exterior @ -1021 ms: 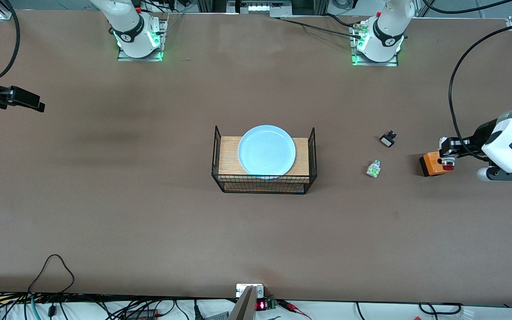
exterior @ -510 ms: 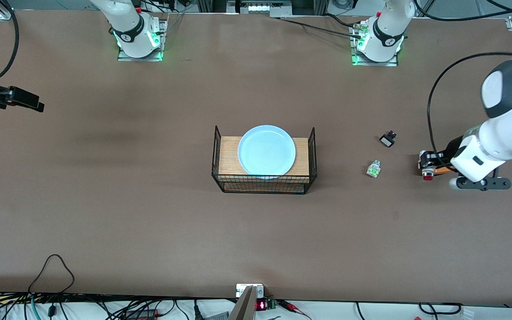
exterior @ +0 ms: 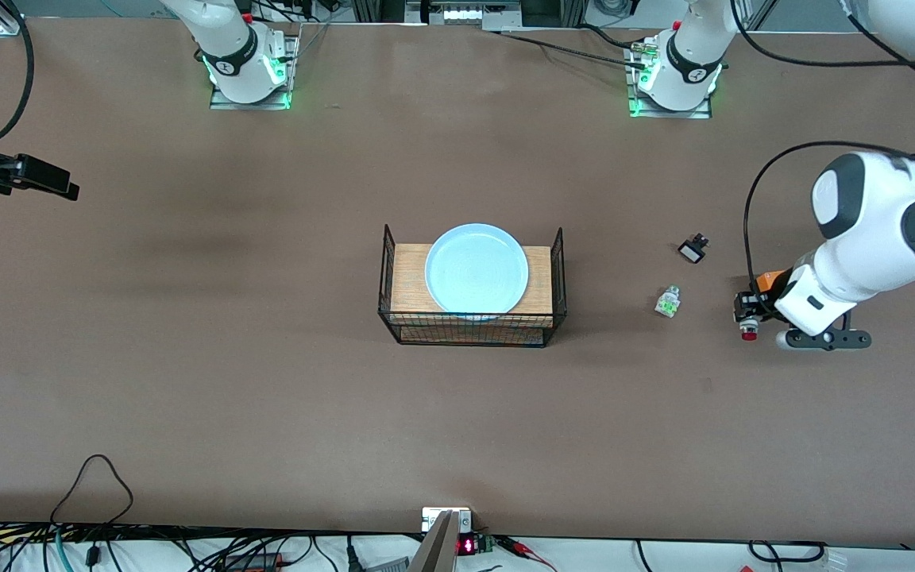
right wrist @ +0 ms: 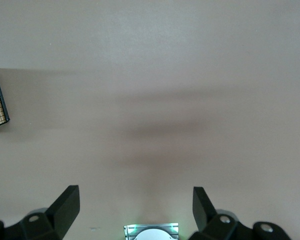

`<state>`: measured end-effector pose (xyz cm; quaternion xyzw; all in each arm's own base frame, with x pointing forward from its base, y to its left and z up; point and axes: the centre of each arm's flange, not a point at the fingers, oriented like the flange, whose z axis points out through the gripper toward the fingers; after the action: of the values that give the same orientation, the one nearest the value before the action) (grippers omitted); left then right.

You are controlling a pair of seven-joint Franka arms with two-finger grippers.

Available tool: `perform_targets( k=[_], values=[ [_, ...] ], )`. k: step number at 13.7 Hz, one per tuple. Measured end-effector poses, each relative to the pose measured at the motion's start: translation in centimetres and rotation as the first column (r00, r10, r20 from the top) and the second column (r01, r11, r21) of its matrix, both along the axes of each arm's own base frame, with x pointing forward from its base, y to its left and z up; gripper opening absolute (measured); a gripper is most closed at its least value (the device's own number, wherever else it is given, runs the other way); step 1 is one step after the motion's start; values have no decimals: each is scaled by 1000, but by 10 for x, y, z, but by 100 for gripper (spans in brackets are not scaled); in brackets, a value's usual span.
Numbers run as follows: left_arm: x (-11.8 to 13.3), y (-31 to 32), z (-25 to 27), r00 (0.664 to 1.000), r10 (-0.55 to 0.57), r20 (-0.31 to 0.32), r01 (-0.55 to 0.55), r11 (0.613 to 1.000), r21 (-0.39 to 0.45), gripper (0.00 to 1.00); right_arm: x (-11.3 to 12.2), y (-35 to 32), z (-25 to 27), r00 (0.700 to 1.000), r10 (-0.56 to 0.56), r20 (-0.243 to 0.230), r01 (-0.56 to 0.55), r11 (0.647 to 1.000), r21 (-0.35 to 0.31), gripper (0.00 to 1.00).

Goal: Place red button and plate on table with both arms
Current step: 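Lower the red button onto the table and open the left gripper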

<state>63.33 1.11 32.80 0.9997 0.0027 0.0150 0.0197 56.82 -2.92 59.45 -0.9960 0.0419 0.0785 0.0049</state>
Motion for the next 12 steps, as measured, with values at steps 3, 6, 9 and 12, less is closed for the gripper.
perform_targets(
  k=[3, 6, 9, 12],
  values=[
    [11, 21, -44, 998, 5, 65, -5, 1000, 2, 42, 0, 0, 0, 1000, -2, 0, 2, 1000, 0, 100],
    [17, 40, -93, 992, 30, 124, -29, 1000, -12, 42, 0, 0, 0, 1000, -2, 0, 2, 1000, 0, 100],
    [17, 50, -126, 986, 44, 158, -41, 999, -22, 42, 0, 1, 0, 1000, -1, -1, 1, 1000, 0, 100],
    [16, 47, -134, 988, 27, 152, -25, 999, -20, 42, 3, 4, -7, 1000, 8, -13, -8, 1000, 2, 100]
  ],
)
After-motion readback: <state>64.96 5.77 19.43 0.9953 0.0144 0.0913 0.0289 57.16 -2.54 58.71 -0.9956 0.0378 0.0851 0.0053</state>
